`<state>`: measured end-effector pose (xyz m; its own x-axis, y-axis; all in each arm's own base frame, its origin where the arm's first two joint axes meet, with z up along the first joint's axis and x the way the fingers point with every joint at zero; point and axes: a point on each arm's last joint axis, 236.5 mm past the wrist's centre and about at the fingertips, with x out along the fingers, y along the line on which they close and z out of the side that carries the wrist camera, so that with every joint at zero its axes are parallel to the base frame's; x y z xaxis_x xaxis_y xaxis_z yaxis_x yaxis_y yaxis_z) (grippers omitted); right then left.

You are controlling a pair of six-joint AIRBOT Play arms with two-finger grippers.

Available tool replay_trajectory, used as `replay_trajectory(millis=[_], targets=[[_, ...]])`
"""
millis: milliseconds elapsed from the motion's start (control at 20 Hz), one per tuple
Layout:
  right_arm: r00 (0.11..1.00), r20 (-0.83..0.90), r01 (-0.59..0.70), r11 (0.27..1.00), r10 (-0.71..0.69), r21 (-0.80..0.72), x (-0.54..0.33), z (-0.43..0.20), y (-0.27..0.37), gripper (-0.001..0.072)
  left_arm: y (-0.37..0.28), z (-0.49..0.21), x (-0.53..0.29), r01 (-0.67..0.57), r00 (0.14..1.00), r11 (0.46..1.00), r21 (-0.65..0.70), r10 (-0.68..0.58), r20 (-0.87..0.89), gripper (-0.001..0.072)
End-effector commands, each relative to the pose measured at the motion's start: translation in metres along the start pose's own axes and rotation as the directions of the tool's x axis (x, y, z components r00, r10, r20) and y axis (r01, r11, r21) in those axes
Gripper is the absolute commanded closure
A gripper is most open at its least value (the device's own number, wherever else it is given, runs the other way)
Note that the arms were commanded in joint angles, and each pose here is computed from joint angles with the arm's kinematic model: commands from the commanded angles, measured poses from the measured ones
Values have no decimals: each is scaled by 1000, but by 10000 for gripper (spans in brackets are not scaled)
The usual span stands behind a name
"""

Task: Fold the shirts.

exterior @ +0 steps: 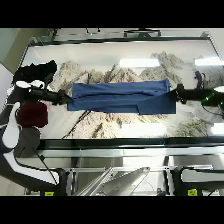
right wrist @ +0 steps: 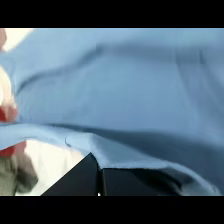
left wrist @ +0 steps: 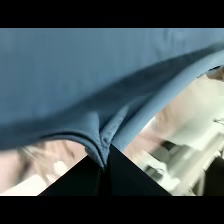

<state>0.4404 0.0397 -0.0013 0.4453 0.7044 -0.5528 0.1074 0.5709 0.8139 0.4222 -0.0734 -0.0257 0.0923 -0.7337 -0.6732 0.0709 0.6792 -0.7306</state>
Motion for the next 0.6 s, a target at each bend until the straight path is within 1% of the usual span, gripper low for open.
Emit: replay_trajectory(millis=[0,150,300,350,400,450,500,550], targets=[[999,47,8,999,-6,-51,32,51,-4,688,11,49,16,-26,999,998,54,23,46,675],[996,86,21,996,-13,-88,42,83,-15,682,30,70,29,-21,999,999,45,20,39,675],[995,95,37,986,-22,-162,49,94,-26,679,47,83,44,-12,1000,999,33,11,22,686],[994,106,50,985,-32,-168,51,96,-32,587,53,87,49,-11,1000,999,31,11,21,682],[992,119,62,983,-42,-171,52,99,-37,458,57,92,51,-13,1000,1000,21,12,25,673],[990,131,76,979,-52,-187,51,102,-41,451,60,97,51,-14,999,1000,2,14,32,470],[988,142,94,975,-65,-204,47,106,-45,451,64,102,45,-21,999,1000,-18,22,39,417],[984,154,117,970,-85,-212,39,111,-50,435,65,106,35,-22,998,1000,-16,22,53,418]])
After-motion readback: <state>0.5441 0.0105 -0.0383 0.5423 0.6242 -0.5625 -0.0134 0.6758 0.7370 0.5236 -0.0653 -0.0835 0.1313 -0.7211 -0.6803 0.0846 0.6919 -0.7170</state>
